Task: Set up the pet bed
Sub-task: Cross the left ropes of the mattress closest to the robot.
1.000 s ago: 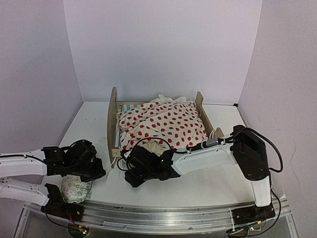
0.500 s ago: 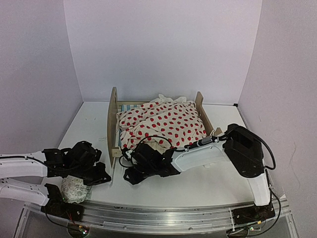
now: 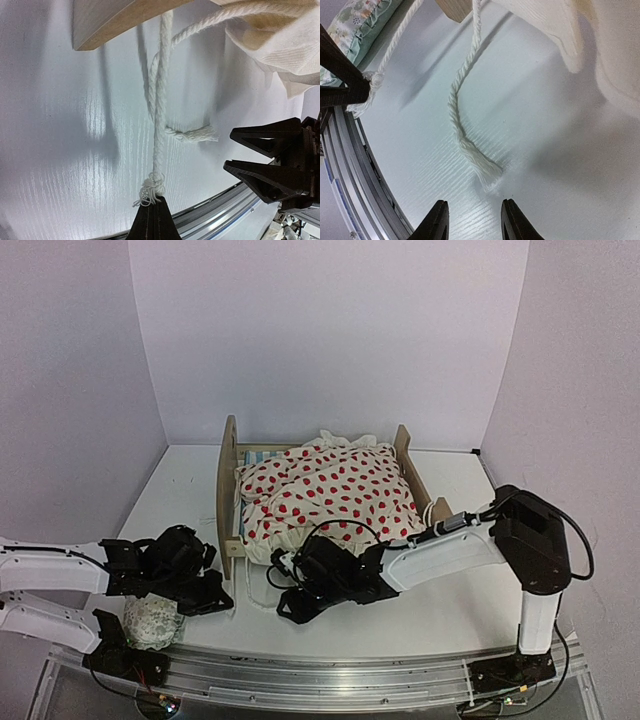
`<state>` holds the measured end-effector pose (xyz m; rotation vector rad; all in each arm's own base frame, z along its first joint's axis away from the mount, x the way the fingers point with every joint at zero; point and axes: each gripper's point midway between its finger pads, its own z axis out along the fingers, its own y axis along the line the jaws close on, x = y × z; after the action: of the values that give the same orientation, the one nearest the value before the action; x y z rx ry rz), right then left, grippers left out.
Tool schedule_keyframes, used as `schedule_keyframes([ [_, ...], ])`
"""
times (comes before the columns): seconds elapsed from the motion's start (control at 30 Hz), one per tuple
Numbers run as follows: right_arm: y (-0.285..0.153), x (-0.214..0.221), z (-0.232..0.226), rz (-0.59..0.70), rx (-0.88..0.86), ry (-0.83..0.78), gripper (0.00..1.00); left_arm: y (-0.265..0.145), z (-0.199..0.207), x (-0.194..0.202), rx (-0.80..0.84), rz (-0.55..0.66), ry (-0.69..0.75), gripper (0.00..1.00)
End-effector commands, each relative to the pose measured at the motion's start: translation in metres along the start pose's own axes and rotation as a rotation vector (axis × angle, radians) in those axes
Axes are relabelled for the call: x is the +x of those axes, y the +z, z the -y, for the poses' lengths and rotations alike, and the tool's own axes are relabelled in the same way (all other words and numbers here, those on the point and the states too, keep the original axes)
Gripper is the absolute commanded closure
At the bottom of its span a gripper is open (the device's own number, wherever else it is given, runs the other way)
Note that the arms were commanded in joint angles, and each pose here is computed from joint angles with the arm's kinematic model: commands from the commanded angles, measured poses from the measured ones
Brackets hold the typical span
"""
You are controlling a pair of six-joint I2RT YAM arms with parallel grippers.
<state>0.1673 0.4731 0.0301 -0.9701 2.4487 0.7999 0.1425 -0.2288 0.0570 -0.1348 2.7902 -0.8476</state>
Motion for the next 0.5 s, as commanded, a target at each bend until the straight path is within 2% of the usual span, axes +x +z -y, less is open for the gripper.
schedule_keyframes([
  [0.0, 0.024, -0.005, -0.009, -0.014, -0.037, -0.004, 0.62, -0.004, 0.018, -0.006, 0.042, 0.007, 0.03, 1.0],
  [0.17, 0.041, -0.002, -0.012, -0.049, -0.057, 0.007, 0.68, -0.008, 0.019, -0.008, 0.036, 0.02, 0.028, 1.0],
  [0.37, 0.041, 0.007, -0.021, -0.104, -0.087, 0.027, 0.97, -0.015, 0.015, -0.01, 0.027, 0.044, 0.025, 1.0],
  [0.47, 0.034, 0.004, -0.032, -0.106, -0.121, 0.027, 1.0, -0.016, 0.012, -0.01, 0.023, 0.048, 0.025, 1.0],
])
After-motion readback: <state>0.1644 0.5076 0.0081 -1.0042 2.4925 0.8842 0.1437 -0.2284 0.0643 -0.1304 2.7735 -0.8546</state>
